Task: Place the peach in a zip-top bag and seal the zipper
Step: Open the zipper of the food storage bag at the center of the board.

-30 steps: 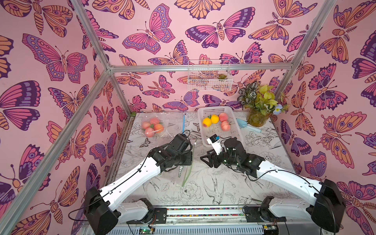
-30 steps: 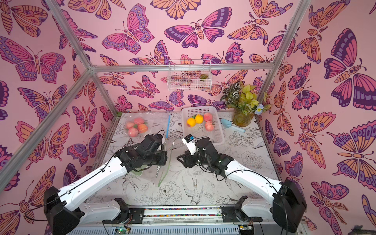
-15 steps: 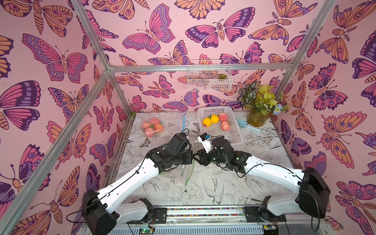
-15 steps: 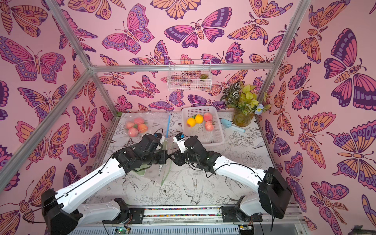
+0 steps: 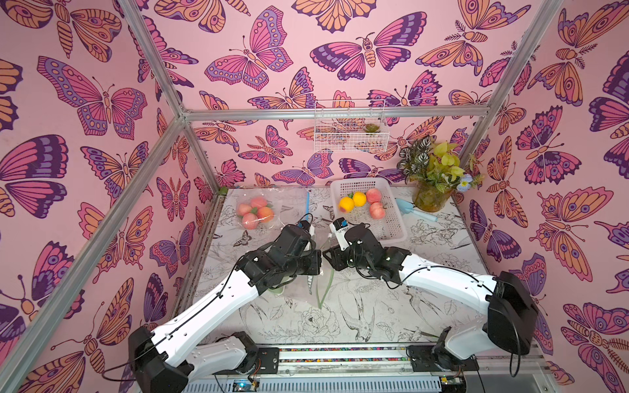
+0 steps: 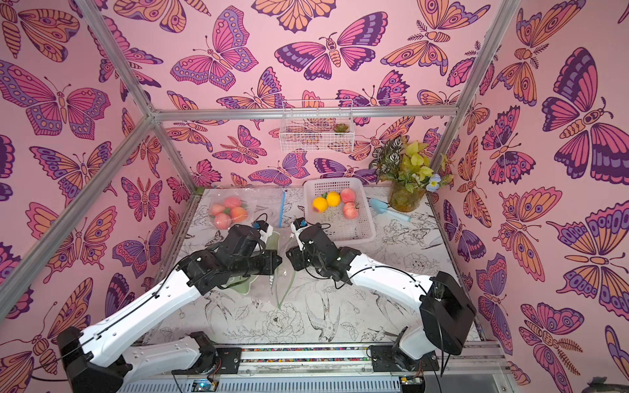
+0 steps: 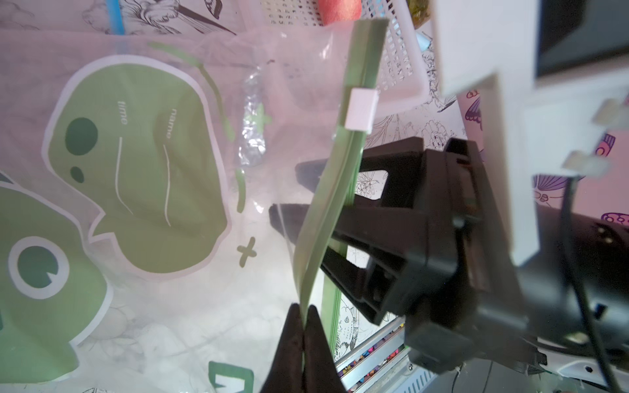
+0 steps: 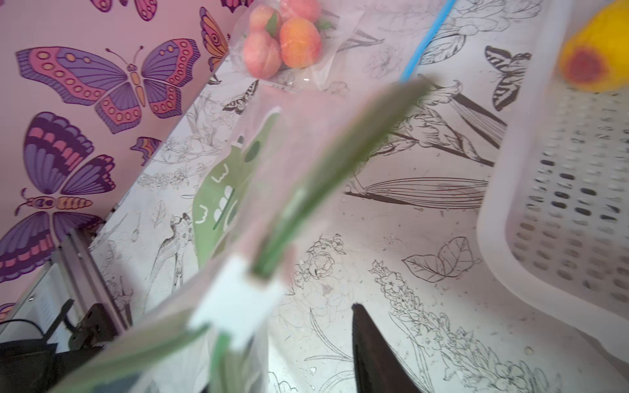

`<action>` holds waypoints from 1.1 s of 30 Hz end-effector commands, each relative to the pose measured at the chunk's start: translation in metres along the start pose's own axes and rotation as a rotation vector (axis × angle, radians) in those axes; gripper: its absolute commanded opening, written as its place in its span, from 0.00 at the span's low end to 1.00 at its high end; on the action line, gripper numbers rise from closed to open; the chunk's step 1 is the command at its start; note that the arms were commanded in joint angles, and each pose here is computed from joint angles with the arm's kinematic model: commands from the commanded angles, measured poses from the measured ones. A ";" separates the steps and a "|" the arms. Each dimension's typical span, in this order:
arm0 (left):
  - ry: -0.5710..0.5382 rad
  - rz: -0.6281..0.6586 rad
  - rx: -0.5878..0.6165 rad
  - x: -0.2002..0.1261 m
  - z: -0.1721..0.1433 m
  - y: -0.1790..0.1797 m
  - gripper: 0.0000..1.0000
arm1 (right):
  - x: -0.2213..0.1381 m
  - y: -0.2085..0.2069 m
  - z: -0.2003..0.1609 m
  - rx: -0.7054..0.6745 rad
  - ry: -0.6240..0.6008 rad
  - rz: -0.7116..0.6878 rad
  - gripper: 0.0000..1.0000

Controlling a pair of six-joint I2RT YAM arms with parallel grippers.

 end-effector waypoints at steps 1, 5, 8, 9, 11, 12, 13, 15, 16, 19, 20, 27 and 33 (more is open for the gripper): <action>-0.080 0.093 0.010 -0.015 0.010 0.015 0.00 | -0.005 -0.027 -0.007 -0.057 0.051 -0.211 0.43; -0.121 0.168 0.019 -0.024 0.020 0.025 0.00 | -0.013 -0.038 -0.004 -0.120 0.067 -0.301 0.43; -0.117 0.205 0.037 -0.025 0.024 0.027 0.00 | -0.016 -0.036 0.000 -0.154 0.069 -0.307 0.43; -0.111 0.209 0.043 -0.024 0.024 0.027 0.00 | -0.016 -0.034 0.000 -0.162 0.070 -0.296 0.42; -0.084 0.189 0.056 -0.019 0.023 0.022 0.00 | -0.013 -0.025 0.000 -0.177 0.069 -0.238 0.37; -0.068 0.172 0.060 -0.016 0.021 0.019 0.00 | -0.012 -0.020 0.000 -0.172 0.067 -0.207 0.32; -0.046 0.144 0.070 -0.011 0.019 0.014 0.00 | -0.011 -0.012 -0.001 -0.165 0.066 -0.156 0.27; -0.008 0.106 0.084 -0.003 0.014 0.007 0.00 | -0.010 -0.001 0.000 -0.141 0.050 -0.085 0.16; 0.005 0.095 0.086 0.001 0.011 0.006 0.00 | -0.010 0.004 0.001 -0.120 0.037 -0.056 0.10; 0.019 0.069 0.086 0.009 0.006 0.004 0.00 | -0.010 0.015 0.004 -0.049 0.014 0.012 0.01; 0.018 0.056 0.086 0.011 0.005 0.004 0.01 | -0.011 0.017 0.004 -0.021 0.009 0.028 0.00; -0.017 0.029 0.097 0.021 -0.003 0.009 0.19 | -0.013 0.019 0.005 0.113 -0.027 0.058 0.00; 0.000 0.029 0.119 0.031 -0.015 0.017 0.19 | -0.013 0.022 0.010 0.152 -0.049 0.083 0.00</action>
Point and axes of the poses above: each gripper's point midway between its finger pads, its own x axis out along the fingers, its own y axis along the line the jaws close on, z = x × y, the point moved 1 cm from there along -x, back along the fingers, and after that the axes turned 1 degree about -x, right-handed, at the moved point
